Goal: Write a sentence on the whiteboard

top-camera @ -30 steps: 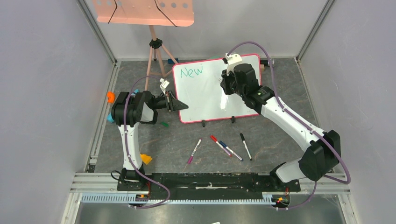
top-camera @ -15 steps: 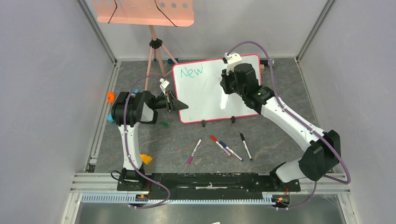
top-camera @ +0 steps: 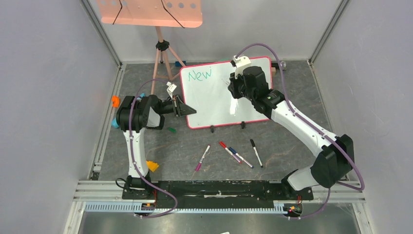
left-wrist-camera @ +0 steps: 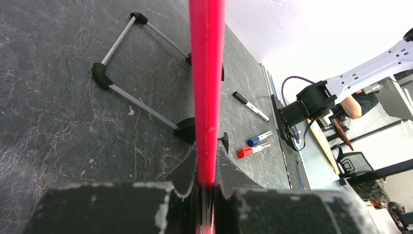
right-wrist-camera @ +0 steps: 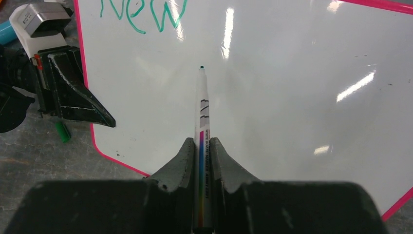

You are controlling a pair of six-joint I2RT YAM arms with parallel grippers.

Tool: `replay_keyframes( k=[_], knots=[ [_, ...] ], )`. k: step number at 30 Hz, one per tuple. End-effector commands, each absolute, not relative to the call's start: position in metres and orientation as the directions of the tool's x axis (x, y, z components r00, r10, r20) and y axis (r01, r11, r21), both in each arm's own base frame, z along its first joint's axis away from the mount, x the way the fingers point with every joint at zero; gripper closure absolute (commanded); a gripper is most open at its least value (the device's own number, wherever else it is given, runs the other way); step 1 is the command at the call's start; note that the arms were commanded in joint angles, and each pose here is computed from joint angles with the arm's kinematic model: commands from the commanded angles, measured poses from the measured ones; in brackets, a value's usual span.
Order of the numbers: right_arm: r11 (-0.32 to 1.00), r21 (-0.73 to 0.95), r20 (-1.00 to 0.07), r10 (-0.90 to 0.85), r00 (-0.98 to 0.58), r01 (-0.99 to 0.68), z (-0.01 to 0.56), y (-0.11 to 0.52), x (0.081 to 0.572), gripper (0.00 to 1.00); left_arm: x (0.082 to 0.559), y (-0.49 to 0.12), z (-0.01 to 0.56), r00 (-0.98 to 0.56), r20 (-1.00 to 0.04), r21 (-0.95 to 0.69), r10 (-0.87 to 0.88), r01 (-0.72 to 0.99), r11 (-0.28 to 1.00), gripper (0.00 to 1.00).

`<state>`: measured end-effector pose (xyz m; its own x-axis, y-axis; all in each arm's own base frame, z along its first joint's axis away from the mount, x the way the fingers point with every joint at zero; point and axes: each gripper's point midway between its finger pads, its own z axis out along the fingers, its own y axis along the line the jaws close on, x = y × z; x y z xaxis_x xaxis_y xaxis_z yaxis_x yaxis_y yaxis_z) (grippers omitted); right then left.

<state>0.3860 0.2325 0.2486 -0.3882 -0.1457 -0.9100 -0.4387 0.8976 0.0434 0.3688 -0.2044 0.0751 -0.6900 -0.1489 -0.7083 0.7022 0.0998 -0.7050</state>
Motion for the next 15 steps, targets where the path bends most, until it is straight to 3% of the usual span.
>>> replay_keyframes(
  k=[1,15],
  knots=[
    [0.903,0.043,-0.930,-0.120,-0.348,-0.427,0.268,0.237,0.396,1.00,0.396,-0.193,0.061,-0.635,-0.733,-0.678,-0.244,0.708,0.198,0.98],
    [0.904,0.048,-0.935,-0.108,-0.337,-0.425,0.279,0.250,0.417,1.00,0.394,-0.194,0.061,-0.638,-0.732,-0.680,-0.239,0.708,0.193,0.98]
  ],
)
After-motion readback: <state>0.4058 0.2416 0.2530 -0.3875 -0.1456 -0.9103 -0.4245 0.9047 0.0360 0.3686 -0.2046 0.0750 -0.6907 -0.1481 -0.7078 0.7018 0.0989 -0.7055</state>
